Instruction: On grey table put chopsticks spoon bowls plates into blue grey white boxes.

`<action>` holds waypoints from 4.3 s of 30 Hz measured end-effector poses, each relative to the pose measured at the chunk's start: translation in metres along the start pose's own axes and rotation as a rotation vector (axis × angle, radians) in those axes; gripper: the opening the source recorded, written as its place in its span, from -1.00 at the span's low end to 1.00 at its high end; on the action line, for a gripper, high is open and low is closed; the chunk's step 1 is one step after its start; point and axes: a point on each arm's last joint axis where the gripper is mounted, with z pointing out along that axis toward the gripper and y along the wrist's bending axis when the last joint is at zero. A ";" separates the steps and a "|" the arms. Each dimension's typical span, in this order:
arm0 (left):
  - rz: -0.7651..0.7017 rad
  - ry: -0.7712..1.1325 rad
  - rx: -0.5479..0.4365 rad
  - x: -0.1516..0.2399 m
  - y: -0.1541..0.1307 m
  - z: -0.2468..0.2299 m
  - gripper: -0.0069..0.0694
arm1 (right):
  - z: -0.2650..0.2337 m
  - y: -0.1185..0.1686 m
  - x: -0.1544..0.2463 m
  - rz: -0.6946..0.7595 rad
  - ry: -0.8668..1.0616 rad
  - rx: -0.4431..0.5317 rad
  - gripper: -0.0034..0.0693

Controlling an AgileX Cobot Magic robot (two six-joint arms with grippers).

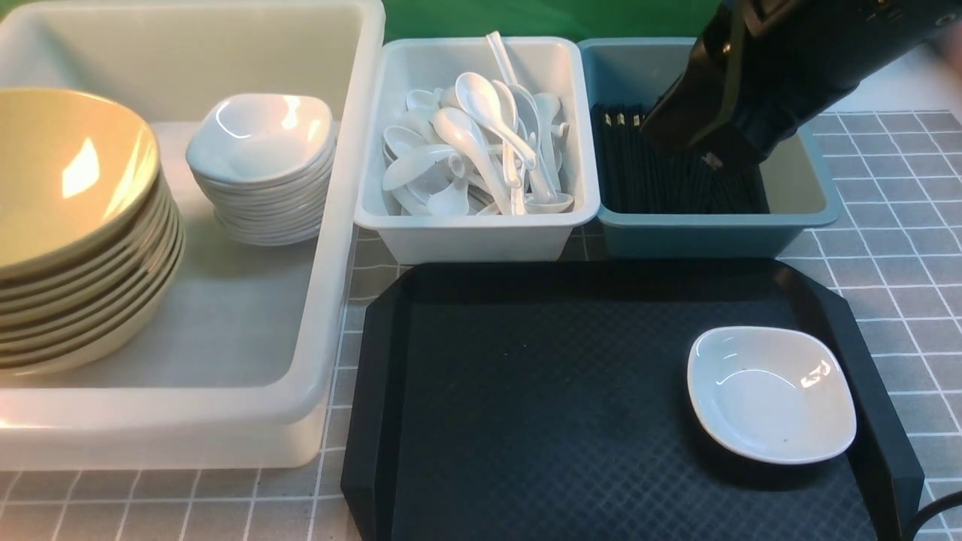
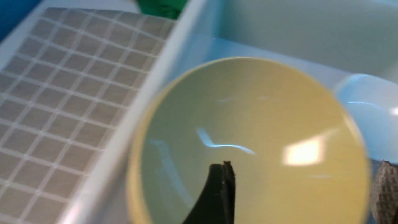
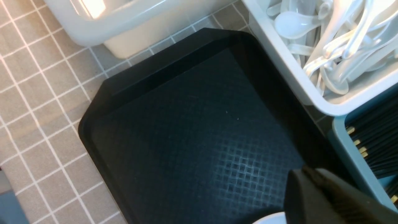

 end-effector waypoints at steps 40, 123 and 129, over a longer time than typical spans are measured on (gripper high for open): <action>0.594 0.578 0.785 0.215 -0.399 0.135 0.40 | -0.033 0.044 0.195 0.365 0.175 0.234 -0.71; 0.537 0.155 0.185 -0.059 -0.089 0.211 0.76 | 0.065 0.062 0.080 0.017 0.114 -0.106 -0.69; 0.469 0.045 0.182 -0.090 -0.090 0.110 0.34 | 0.065 0.061 0.076 0.014 0.076 -0.094 -0.69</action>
